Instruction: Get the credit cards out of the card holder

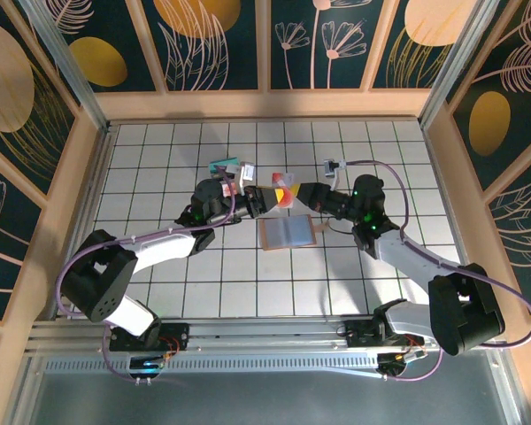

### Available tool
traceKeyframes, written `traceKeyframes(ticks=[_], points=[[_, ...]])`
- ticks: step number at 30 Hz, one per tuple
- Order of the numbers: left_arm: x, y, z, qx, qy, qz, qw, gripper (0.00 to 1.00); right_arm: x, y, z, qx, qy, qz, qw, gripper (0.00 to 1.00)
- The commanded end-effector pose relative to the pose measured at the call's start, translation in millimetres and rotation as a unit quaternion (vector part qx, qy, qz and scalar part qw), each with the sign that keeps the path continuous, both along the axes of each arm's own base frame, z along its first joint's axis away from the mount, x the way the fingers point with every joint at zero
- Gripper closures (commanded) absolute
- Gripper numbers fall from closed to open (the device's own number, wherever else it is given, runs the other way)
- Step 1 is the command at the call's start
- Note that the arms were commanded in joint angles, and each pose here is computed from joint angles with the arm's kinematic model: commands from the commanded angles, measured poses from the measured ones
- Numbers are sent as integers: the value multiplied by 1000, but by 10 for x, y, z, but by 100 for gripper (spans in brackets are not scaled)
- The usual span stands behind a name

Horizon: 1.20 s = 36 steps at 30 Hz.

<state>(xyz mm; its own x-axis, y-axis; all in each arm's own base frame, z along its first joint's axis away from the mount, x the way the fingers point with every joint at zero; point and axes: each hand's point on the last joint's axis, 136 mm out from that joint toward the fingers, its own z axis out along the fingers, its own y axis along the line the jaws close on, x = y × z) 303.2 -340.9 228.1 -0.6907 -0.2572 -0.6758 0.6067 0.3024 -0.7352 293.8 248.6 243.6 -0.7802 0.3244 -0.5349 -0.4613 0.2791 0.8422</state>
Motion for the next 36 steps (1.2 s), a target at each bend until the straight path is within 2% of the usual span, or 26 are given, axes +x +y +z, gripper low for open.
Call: traceKeyframes(ticks=[1, 4, 6, 9, 12, 19, 26, 36], points=[[-22, -25, 220, -6, -37, -6, 999, 86, 7, 53, 149, 10, -21, 12, 1000, 100], [5, -4, 197, 22, -48, 3, 999, 99, 16, 40, 106, 0, -20, 5, 1000, 100], [44, 34, 168, 52, -59, 17, 997, 100, 41, 14, 82, -12, -20, -6, 1000, 100], [101, 129, 97, 121, -91, 38, 988, 100, 90, -37, 64, -40, -23, -26, 999, 79], [180, 268, 48, 204, -130, 57, 969, 100, 162, -148, 28, -81, -25, -66, 994, 69], [494, 744, -84, 362, -196, 100, 906, 100, 258, -513, -38, -149, -22, -164, 975, 52], [672, 888, -98, 443, -259, 74, 855, 100, 280, -835, -72, -186, -15, -235, 954, 33], [693, 953, -200, 494, -306, 30, 813, 100, 310, -1025, -153, -198, -3, -271, 942, 15]])
